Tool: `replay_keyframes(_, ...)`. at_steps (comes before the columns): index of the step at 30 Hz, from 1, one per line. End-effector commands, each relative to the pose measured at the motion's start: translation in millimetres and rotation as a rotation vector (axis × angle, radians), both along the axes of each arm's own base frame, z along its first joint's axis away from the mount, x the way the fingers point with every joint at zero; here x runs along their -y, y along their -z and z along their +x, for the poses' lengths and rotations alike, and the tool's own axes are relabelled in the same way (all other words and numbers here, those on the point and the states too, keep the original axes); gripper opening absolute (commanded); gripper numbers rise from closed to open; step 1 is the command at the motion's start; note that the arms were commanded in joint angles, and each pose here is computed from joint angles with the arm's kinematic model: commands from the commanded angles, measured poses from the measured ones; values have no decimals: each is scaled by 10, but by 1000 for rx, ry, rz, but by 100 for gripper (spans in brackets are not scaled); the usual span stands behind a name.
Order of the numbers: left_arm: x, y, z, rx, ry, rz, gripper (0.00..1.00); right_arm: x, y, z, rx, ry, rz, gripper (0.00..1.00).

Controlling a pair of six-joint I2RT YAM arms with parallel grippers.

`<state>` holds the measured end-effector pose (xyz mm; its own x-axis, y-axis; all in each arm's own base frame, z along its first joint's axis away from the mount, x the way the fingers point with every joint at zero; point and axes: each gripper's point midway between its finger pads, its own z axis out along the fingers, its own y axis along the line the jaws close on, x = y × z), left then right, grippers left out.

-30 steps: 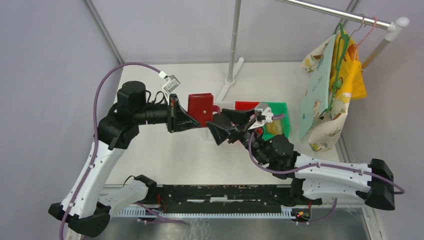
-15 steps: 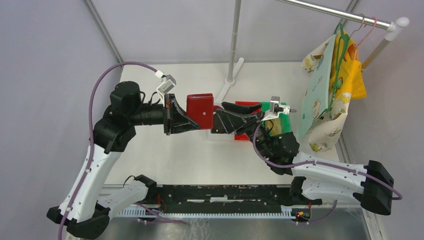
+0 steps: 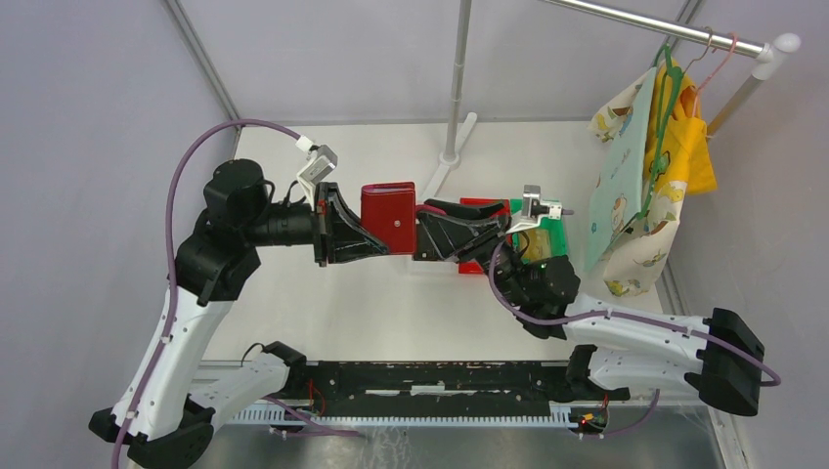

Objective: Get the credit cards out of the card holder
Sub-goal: Open the card holder.

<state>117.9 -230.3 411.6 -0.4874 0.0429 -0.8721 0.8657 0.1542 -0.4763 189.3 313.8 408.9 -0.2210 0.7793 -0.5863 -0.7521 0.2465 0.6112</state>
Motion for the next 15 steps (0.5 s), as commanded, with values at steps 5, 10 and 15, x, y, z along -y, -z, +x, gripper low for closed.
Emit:
replay_keyframes(5, -9, -279, -150, 55, 50, -65, 2, 56, -642, -376, 160, -180, 206, 52)
replay_keyframes(10, -14, -314, -174, 68, 58, -72, 2, 40, -657, -302, 144, -141, 161, 27)
replay_keyframes(15, -18, -283, -218, 67, 80, -75, 2, 182, -620, -234, 119, -78, 169, 20)
